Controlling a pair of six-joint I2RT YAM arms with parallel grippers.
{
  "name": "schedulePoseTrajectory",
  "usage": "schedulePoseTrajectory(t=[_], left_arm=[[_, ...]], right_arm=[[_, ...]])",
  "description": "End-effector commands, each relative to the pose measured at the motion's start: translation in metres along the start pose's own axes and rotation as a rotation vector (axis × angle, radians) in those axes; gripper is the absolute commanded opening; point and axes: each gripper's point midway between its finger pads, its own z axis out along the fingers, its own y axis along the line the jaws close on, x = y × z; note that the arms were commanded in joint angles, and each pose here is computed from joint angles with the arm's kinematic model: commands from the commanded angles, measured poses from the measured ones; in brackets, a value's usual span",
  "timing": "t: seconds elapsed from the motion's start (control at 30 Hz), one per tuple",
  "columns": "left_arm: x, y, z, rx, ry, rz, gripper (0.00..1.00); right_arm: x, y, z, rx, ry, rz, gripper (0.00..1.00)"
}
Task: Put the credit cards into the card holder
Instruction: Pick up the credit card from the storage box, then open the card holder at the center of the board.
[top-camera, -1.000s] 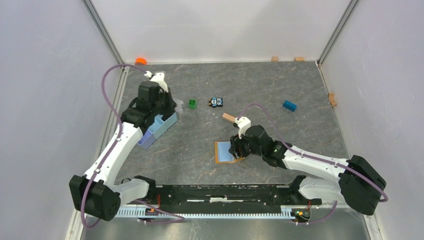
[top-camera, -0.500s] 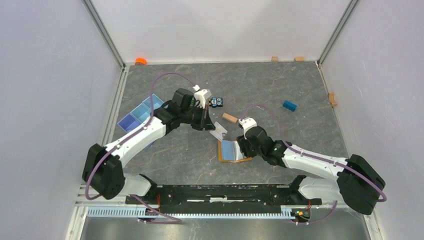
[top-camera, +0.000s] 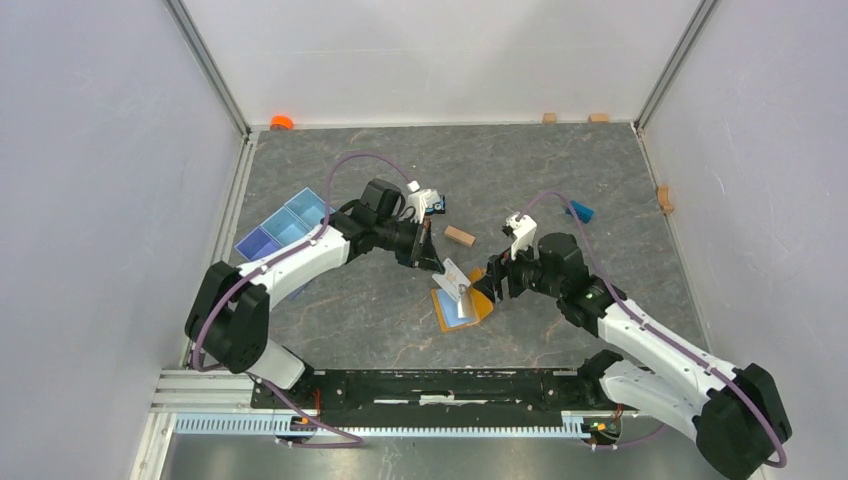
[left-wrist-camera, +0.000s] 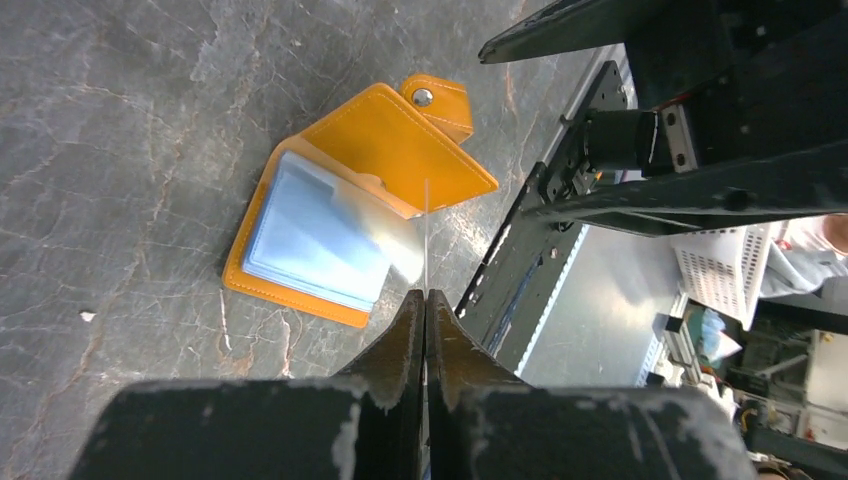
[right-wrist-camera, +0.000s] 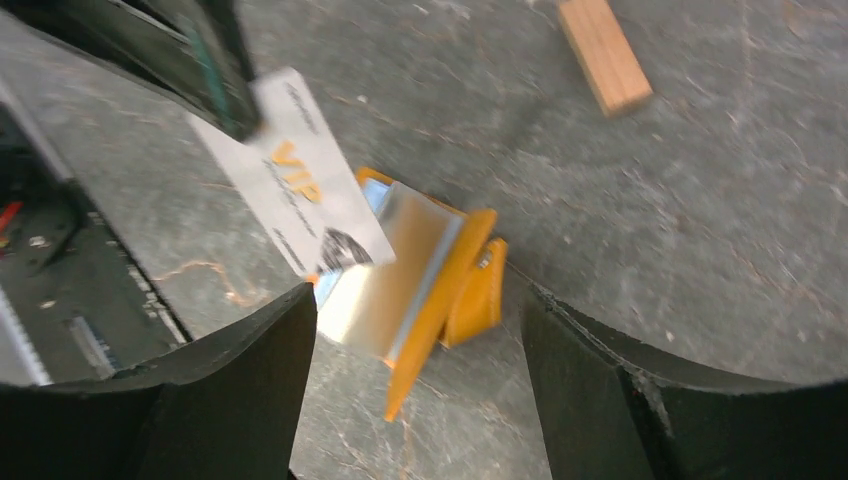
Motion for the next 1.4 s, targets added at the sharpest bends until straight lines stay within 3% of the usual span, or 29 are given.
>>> schedulePoseTrajectory(t=[0.0,0.13,0.37,0.43,0.5,0.63,0.67,0.77,0.8,0.87,1.0,1.17,1.37], left_arm=[[-0.006,-0.017,0.003,0.097,0.023,0.039,0.02],[0.000,-0.023,0.003,0.134,0.041,0.063,0.02],[0.008,-0.038,0.006,0.213,0.072,0.094,0.02],[0.009,-0.043,0.006,0.237,0.072,0.103,0.02],[0.010,-0.046,0.007,0.247,0.069,0.108,0.02],[0.008,-0.045,0.007,0.223,0.042,0.100,0.02],[0.007,-0.043,0.007,0.202,0.031,0.093,0.08],[-0.001,-0.021,0.004,0.023,-0.038,0.053,0.50],[-0.004,-0.010,-0.001,-0.057,-0.065,0.035,0.56],[-0.008,0.004,-0.008,-0.163,-0.130,0.001,0.56],[-0.004,0.031,-0.019,-0.309,-0.267,-0.167,0.69],[0.013,0.050,-0.020,-0.361,-0.335,-0.305,0.71],[0.024,0.058,-0.019,-0.364,-0.367,-0.358,0.72]], right_arm=[[-0.034,0.042,-0.005,-0.290,-0.107,-0.037,0.79],[-0.042,0.058,-0.003,-0.428,-0.103,-0.014,0.75],[-0.034,0.062,0.007,-0.488,-0.054,0.009,0.66],[-0.032,0.065,0.008,-0.510,-0.051,0.021,0.60],[-0.032,0.069,0.008,-0.539,-0.057,0.044,0.46],[-0.030,0.069,0.010,-0.534,-0.047,0.085,0.02],[-0.030,0.067,0.010,-0.522,-0.049,0.092,0.00],[-0.026,0.054,0.015,-0.402,-0.030,0.111,0.00],[-0.023,0.047,0.019,-0.327,-0.016,0.102,0.00],[-0.014,0.037,0.024,-0.201,0.023,0.094,0.00],[-0.003,0.034,0.031,-0.053,0.066,0.121,0.00],[-0.002,0.046,0.039,0.026,0.077,0.116,0.00],[0.003,0.052,0.051,0.186,0.143,0.049,0.00]])
